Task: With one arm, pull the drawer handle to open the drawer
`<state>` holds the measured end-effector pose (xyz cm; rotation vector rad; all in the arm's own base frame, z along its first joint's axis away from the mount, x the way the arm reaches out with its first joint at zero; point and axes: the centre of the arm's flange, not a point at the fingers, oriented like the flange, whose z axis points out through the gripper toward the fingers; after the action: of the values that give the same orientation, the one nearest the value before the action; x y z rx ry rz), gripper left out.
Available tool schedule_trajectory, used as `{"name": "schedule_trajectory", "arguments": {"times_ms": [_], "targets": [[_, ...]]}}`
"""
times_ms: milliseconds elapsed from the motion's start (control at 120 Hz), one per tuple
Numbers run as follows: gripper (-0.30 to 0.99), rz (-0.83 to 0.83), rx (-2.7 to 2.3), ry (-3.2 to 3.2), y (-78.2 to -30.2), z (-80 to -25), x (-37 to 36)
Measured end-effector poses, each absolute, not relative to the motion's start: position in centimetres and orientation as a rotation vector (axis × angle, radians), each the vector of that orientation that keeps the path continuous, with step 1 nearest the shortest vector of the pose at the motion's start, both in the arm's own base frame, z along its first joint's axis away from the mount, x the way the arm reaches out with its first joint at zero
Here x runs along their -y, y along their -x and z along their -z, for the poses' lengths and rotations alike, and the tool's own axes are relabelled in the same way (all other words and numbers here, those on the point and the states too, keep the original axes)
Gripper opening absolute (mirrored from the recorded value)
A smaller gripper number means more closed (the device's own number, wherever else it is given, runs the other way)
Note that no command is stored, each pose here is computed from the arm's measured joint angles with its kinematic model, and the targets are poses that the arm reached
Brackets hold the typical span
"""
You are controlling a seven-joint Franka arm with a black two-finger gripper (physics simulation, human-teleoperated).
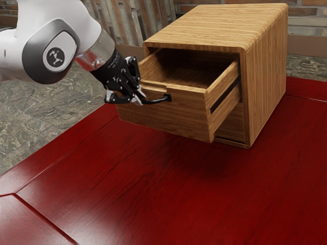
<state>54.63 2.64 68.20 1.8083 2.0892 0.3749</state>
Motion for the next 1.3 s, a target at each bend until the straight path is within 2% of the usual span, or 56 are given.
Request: {"name": "schedule_trajectory", "arguments": {"times_ms": [550,1117,1250,1300], "targets": [[-0.10,-0.387,-2.090,-1.795,-50.4,-67.3,-2.1],[-0.10,-0.405,-2.114,-1.800,-49.0,-66.9,-1.3],[0.05,-0.446,-2.041,-1.812,-47.4,-69.1,0.9],[0.15,-0.467,-2.013,-1.822,-46.7,-69.9,2.1]]}}
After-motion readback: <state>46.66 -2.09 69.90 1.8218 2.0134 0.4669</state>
